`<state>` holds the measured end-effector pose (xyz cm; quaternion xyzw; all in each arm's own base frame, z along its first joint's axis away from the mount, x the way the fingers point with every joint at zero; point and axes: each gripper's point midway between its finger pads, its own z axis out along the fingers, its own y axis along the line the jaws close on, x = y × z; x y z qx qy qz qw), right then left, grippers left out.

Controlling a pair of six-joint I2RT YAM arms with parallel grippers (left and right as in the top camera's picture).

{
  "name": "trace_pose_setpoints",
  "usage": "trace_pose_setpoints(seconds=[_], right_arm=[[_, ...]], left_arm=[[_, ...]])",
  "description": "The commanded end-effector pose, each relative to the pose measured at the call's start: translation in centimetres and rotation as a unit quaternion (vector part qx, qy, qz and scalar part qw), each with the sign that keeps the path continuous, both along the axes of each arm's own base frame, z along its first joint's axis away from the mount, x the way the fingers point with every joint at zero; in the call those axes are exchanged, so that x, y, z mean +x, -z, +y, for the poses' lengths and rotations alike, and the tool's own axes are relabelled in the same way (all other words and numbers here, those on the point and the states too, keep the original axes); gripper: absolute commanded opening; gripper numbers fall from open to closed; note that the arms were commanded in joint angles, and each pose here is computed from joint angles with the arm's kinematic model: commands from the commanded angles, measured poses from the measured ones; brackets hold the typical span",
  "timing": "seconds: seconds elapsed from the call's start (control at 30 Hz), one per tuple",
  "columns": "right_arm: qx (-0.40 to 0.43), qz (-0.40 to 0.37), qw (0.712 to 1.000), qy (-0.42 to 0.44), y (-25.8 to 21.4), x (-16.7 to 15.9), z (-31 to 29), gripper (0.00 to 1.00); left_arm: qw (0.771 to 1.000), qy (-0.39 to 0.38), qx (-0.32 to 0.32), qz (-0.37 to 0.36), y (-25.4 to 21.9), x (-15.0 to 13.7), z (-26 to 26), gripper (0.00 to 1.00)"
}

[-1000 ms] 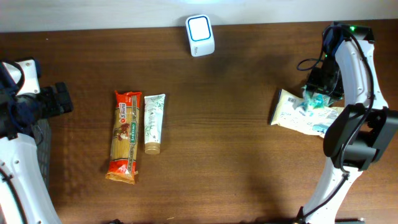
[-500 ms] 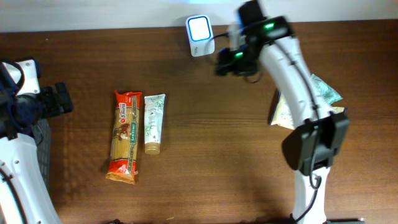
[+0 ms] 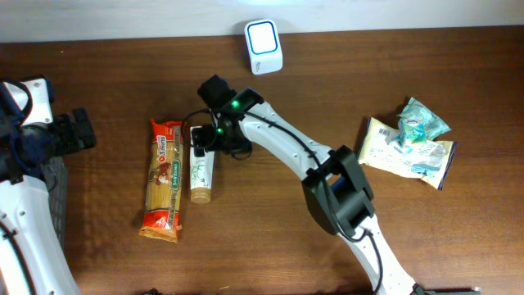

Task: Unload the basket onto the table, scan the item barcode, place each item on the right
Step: 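Reach the right gripper to the white tube and grasp it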

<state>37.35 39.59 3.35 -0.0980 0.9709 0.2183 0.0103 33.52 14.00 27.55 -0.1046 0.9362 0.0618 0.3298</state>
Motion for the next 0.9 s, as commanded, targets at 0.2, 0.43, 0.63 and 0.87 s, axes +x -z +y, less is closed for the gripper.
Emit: trace_pose_setpoints(seconds=[0.2, 0.43, 0.63, 0.87], right_arm=[[-0.01, 0.058, 0.998, -0.017, 4.0, -3.3, 1.4, 0.6], [-0.019, 0.056, 0.996, -0.069, 4.6, -4.1, 0.4, 0.19], [-0.106, 0.012, 0.988, -0.112, 0.5, -1.6, -6.3, 0.16], [-0.442, -0.114, 0.889, -0.029, -3.1, 2.7, -18.9, 0.09]], left_arm=[[1.0, 0.007, 0.006, -0.001, -0.2, 0.0, -0.1, 0.99], [1.0, 0.007, 0.006, -0.001, -0.2, 0.0, -0.1, 0.99], [1.0, 0.007, 0.006, -0.001, -0.2, 0.0, -0.1, 0.99], [1.0, 0.007, 0.006, -0.001, -0.2, 0.0, -0.1, 0.99]])
